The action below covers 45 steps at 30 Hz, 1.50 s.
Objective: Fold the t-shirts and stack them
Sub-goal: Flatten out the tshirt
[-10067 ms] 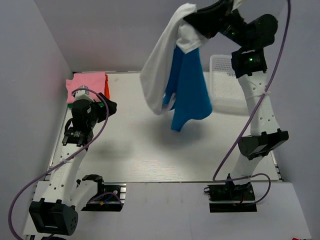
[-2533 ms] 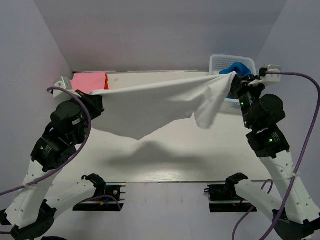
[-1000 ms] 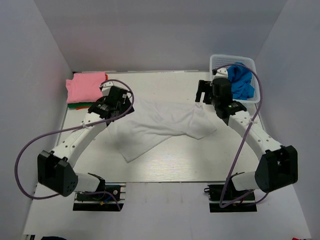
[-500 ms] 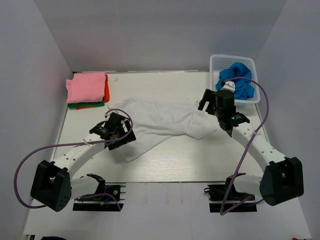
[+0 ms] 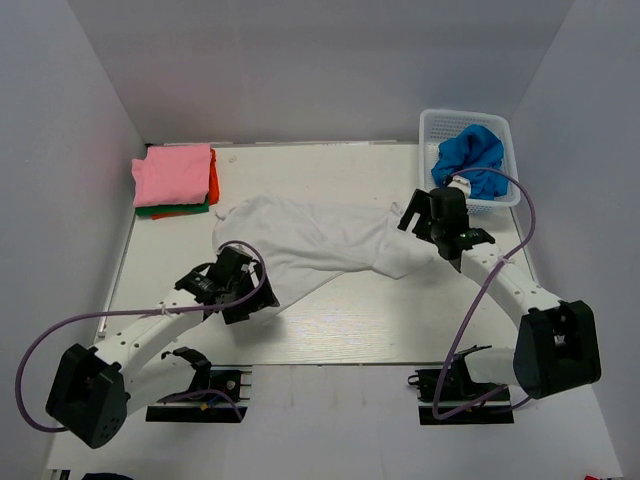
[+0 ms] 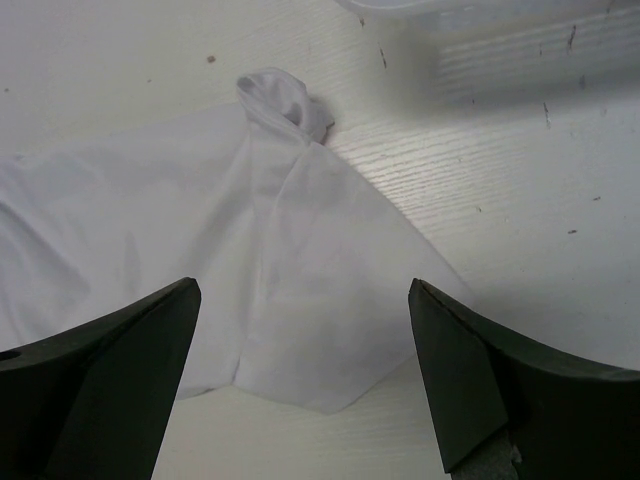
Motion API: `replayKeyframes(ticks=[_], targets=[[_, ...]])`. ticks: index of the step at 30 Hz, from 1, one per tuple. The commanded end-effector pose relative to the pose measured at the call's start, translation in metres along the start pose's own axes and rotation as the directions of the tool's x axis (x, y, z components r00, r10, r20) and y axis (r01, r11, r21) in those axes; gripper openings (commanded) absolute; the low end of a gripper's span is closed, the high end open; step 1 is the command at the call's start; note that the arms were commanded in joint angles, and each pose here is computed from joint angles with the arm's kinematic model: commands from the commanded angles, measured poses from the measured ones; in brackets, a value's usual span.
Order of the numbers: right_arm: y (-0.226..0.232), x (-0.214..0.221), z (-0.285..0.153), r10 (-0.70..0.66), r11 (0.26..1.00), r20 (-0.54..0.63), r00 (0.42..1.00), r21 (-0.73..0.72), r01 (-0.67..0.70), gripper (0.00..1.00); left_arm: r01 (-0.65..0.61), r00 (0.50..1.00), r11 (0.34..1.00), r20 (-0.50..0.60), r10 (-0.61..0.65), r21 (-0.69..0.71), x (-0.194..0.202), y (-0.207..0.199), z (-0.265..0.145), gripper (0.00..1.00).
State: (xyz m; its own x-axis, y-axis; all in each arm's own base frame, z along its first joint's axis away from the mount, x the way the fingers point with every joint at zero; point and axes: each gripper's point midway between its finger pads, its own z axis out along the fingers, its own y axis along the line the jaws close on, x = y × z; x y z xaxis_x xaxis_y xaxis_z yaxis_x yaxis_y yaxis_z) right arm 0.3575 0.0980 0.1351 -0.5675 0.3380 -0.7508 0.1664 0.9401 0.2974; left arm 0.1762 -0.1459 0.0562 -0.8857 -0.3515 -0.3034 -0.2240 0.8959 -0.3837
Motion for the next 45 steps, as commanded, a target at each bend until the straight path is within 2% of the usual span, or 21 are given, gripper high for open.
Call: replayKeyframes(ticks=[1, 3, 7, 10, 11, 13, 16, 17, 18, 22, 26, 34, 35, 38, 39, 41, 42, 45], targets=[[-0.007, 0.011, 0.003, 0.026, 0.999, -0.042, 0.999, 0.020, -0.025, 0.90, 0.034, 0.998, 0.997, -0.047, -0.038, -0.071, 0.015, 0.015, 0.006, 0.94], [-0.011, 0.015, 0.003, 0.028, 0.999, -0.053, 0.998, 0.027, -0.027, 0.90, 0.051, 0.998, 0.991, -0.030, -0.055, -0.121, 0.014, 0.024, 0.007, 0.90], [-0.018, 0.023, 0.003, 0.036, 0.999, -0.067, 0.997, 0.043, -0.033, 0.90, 0.062, 0.998, 0.989, 0.002, -0.062, -0.131, 0.007, 0.024, 0.007, 0.78], [-0.025, 0.030, 0.004, 0.035, 0.998, -0.085, 0.996, 0.058, -0.030, 0.90, 0.061, 0.998, 0.989, -0.014, -0.063, -0.136, 0.011, 0.026, 0.017, 0.70], [-0.029, 0.035, 0.004, 0.036, 0.997, -0.097, 0.995, 0.070, -0.030, 0.90, 0.060, 0.998, 0.988, -0.018, -0.063, -0.141, 0.012, 0.028, 0.020, 0.62], [-0.031, 0.040, 0.004, 0.037, 0.997, -0.115, 0.993, 0.071, -0.029, 0.90, 0.051, 0.998, 0.989, -0.038, -0.057, -0.139, 0.015, 0.025, 0.026, 0.55], [-0.040, 0.049, 0.003, 0.035, 0.996, -0.142, 0.989, 0.092, -0.022, 0.90, 0.039, 0.997, 0.985, -0.061, -0.050, -0.168, 0.021, 0.032, 0.032, 0.27], [-0.042, 0.053, 0.003, 0.033, 0.995, -0.154, 0.988, 0.098, -0.018, 0.90, 0.029, 0.996, 0.986, -0.073, -0.041, -0.163, 0.022, 0.031, 0.034, 0.10], [-0.048, 0.058, 0.003, 0.024, 0.993, -0.168, 0.985, 0.116, -0.004, 0.90, 0.029, 0.996, 0.986, -0.073, -0.041, -0.163, 0.022, 0.031, 0.034, 0.00], [-0.065, 0.065, 0.010, 0.029, 0.984, -0.188, 0.982, 0.179, 0.005, 0.90, 0.029, 0.998, 0.985, -0.051, -0.038, -0.169, 0.018, 0.033, 0.031, 0.00], [-0.066, 0.069, 0.019, 0.043, 0.984, -0.210, 0.977, 0.180, -0.005, 0.90, 0.033, 0.999, 0.989, 0.014, -0.032, -0.143, 0.006, 0.028, 0.021, 0.00], [-0.071, 0.087, 0.044, 0.062, 0.981, -0.269, 0.961, 0.193, -0.009, 0.82, 0.049, 0.994, 0.994, 0.106, -0.039, -0.092, -0.008, 0.022, 0.003, 0.00], [-0.070, 0.090, 0.045, 0.061, 0.982, -0.279, 0.958, 0.189, -0.008, 0.80, 0.050, 0.993, 0.994, 0.113, -0.039, -0.098, -0.009, 0.023, 0.003, 0.00], [-0.069, 0.095, 0.052, 0.052, 0.985, -0.291, 0.955, 0.174, -0.001, 0.59, 0.052, 0.990, 0.995, 0.134, -0.040, -0.086, -0.016, 0.017, 0.000, 0.00], [-0.068, 0.092, 0.054, 0.044, 0.986, -0.278, 0.960, 0.166, 0.003, 0.38, 0.051, 0.991, 0.994, 0.127, -0.039, -0.095, -0.014, 0.019, 0.000, 0.00], [-0.064, 0.090, 0.056, 0.037, 0.990, -0.272, 0.962, 0.142, 0.002, 0.19, 0.054, 0.985, 0.995, 0.166, -0.041, -0.078, -0.025, 0.012, -0.006, 0.00], [-0.058, 0.081, 0.057, 0.019, 0.993, -0.248, 0.969, 0.116, 0.011, 0.00, 0.056, 0.983, 0.996, 0.180, -0.041, -0.075, -0.028, 0.011, -0.010, 0.00], [-0.043, 0.061, 0.053, -0.015, 0.998, -0.206, 0.978, 0.052, 0.026, 0.00, 0.052, 0.966, 0.998, 0.255, -0.041, -0.036, -0.049, -0.004, -0.026, 0.00]])
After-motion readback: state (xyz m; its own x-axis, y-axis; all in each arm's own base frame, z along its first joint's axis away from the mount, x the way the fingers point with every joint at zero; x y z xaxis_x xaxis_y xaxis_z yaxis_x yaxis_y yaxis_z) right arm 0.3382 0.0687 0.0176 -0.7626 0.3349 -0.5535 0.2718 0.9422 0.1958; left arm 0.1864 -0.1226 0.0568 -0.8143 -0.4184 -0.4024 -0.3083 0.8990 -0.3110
